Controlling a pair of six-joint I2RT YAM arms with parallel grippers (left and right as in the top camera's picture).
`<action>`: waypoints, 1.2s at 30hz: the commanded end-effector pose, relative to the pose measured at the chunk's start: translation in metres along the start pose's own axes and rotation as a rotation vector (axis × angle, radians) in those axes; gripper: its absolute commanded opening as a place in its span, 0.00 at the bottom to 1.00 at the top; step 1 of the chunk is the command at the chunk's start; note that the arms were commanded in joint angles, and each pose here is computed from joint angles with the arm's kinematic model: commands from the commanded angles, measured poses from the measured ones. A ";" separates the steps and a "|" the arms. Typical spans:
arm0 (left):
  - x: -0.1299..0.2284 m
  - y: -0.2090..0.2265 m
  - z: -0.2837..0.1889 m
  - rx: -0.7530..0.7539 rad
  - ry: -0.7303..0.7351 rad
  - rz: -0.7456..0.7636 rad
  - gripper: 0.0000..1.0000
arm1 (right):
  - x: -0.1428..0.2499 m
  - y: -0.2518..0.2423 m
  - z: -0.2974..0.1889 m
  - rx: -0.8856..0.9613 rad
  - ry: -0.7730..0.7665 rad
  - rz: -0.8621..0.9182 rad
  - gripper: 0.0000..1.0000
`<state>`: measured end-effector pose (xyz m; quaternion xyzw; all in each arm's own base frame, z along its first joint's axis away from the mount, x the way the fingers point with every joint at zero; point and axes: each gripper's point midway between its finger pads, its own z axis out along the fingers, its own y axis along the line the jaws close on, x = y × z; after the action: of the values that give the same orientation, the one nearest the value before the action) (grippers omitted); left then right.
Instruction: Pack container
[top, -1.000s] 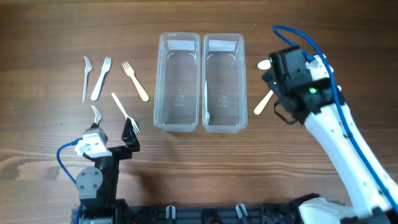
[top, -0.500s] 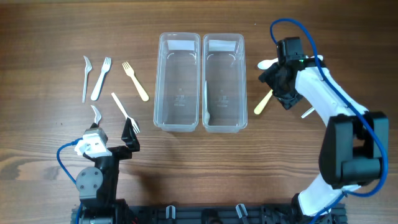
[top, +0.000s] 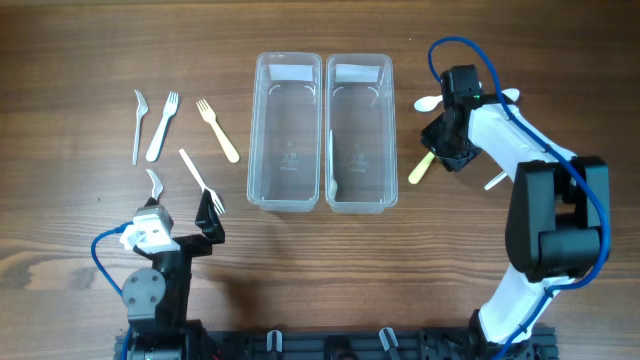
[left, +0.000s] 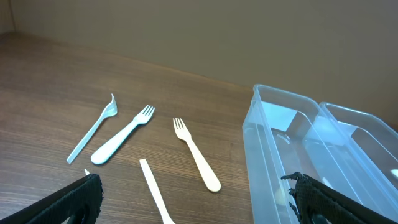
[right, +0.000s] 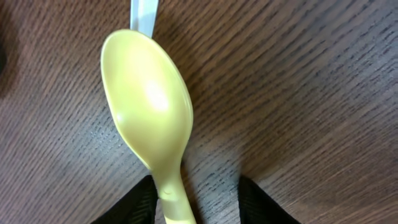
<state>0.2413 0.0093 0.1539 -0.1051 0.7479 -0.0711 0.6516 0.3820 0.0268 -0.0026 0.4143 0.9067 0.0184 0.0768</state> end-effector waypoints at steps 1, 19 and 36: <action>0.001 0.001 0.000 0.000 -0.001 0.015 1.00 | 0.016 -0.012 0.020 0.051 0.075 0.000 0.34; 0.001 0.001 0.000 0.001 -0.001 0.015 1.00 | -0.008 -0.026 -0.076 0.030 -0.114 -0.038 0.04; 0.001 0.001 0.000 0.000 -0.001 0.015 1.00 | 0.109 0.098 -0.153 -0.369 -0.262 -0.911 0.04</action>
<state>0.2413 0.0093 0.1539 -0.1054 0.7479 -0.0710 0.6516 0.3566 0.1675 0.1781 0.0017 0.9490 0.1030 0.2980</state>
